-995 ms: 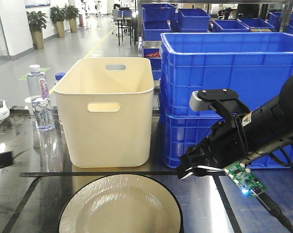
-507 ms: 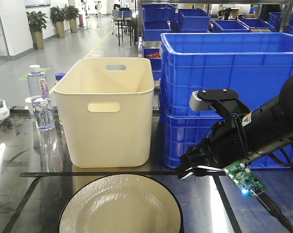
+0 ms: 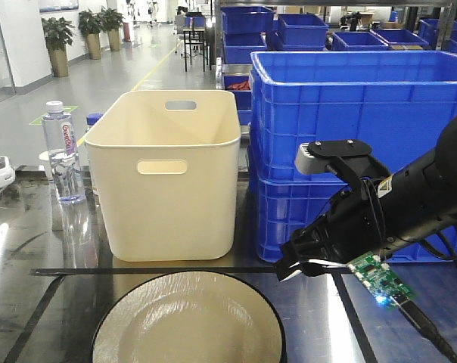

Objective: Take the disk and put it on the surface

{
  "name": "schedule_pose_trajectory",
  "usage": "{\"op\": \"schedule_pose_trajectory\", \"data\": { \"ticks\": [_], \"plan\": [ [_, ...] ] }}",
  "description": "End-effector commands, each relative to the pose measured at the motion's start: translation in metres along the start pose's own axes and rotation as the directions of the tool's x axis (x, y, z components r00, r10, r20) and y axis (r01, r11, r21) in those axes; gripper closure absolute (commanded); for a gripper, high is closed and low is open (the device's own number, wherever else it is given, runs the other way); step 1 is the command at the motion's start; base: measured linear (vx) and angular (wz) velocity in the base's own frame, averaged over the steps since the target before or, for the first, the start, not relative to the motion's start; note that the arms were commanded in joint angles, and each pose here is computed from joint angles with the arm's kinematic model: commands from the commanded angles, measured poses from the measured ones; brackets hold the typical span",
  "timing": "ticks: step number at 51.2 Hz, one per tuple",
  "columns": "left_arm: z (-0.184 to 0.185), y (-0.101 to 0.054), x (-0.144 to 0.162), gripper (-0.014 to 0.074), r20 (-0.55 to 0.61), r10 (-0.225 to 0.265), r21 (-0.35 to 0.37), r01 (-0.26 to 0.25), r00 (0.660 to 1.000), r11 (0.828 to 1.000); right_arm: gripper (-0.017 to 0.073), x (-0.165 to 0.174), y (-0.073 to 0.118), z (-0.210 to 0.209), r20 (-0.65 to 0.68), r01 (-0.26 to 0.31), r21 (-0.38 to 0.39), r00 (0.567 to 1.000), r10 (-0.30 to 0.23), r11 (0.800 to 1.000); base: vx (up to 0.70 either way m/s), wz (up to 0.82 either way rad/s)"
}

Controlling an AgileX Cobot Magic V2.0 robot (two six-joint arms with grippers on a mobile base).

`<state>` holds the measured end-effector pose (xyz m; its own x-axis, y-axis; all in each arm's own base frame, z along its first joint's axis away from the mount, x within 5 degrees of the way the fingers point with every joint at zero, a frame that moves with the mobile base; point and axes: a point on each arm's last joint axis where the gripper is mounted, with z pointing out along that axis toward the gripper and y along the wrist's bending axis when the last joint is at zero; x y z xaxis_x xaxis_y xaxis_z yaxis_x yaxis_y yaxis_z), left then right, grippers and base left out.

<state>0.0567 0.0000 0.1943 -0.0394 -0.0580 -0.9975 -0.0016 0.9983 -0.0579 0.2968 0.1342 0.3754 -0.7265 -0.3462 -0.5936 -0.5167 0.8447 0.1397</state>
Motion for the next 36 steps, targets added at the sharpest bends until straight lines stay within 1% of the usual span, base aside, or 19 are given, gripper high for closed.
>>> {"op": "schedule_pose_trajectory", "data": {
  "ticks": [1,20,23,33,36],
  "plan": [
    [-0.0008,-0.0015,-0.0153,0.0602,0.094,-0.005,0.015,0.004,0.996,1.0,0.0019,-0.0088,0.0027,-0.0211,0.11,0.009,0.009,0.994,-0.01,1.0,0.0,0.0],
    [-0.0008,-0.0015,-0.0153,0.0602,0.094,-0.005,0.015,0.004,0.996,1.0,0.0019,-0.0088,0.003,-0.0211,0.111,0.007,0.005,0.994,-0.008,1.0,0.0,0.0],
    [-0.0008,-0.0015,-0.0153,0.0602,0.094,-0.005,0.015,0.004,0.996,1.0,0.0019,-0.0087,0.0021,-0.0211,0.11,0.013,0.017,0.994,-0.015,1.0,0.0,0.0],
    [-0.0008,-0.0015,-0.0153,0.0602,0.094,-0.005,0.015,0.004,0.996,1.0,0.0019,-0.0086,0.0023,-0.0215,0.11,0.013,0.015,0.994,-0.014,1.0,0.0,0.0],
    [-0.0008,-0.0015,-0.0153,0.0602,0.094,-0.005,0.015,0.004,0.996,1.0,0.0019,-0.0084,0.0018,-0.0221,0.11,0.023,0.024,0.994,-0.025,0.999,0.0,0.0]
  ]
}}
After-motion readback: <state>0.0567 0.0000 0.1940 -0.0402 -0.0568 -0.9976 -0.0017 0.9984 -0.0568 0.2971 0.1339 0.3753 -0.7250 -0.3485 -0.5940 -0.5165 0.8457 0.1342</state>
